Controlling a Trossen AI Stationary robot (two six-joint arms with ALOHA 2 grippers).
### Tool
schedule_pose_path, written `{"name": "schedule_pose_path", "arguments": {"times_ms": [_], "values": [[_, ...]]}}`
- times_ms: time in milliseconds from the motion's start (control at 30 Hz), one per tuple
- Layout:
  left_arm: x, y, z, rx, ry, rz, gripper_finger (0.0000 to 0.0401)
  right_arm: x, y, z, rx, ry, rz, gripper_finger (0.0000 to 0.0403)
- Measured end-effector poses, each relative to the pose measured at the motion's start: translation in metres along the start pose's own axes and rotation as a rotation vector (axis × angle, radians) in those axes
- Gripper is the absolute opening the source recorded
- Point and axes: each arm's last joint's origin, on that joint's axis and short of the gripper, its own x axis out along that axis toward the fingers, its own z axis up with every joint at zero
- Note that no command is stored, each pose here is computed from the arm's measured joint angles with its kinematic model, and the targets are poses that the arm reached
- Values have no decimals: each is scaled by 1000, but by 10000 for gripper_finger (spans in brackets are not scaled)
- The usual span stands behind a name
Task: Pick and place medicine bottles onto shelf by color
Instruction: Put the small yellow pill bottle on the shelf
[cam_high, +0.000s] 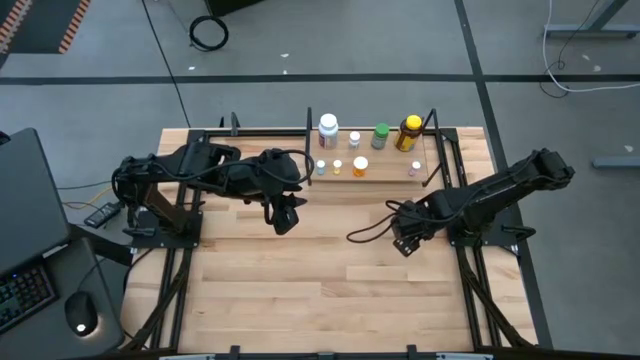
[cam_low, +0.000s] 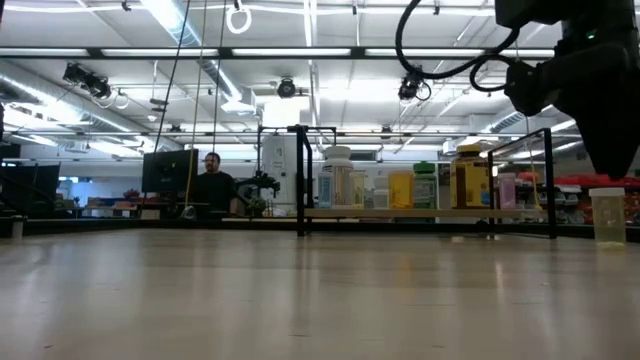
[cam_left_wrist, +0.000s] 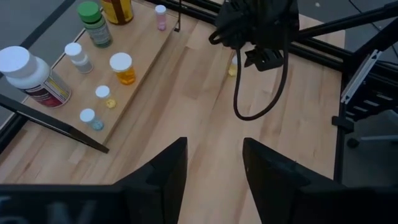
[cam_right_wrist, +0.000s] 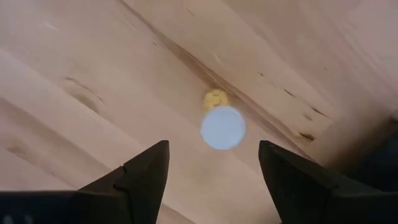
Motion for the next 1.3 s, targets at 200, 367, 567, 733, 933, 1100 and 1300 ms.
{"name": "schedule_pose_path", "arguments": {"times_ms": [200,367,567,733,933,1100,1300], "values": [[0,0,0,0,-1,1,163,0,-2,5,36,-15,-6,250],[0,1,1,-2,-2,4,161,9,-7,5,83,23,-12,243],[1,2,1,-4,-3,8,168,16,-8,5,110,63,18,243],[1,2,1,-4,-3,7,168,16,-7,6,115,51,23,242],[1,2,1,-5,-5,7,168,16,-8,6,136,47,18,241],[1,1,2,-9,-16,1,168,16,-8,6,141,41,16,234],[1,1,2,-10,-16,1,169,16,-7,6,142,30,19,215]]}}
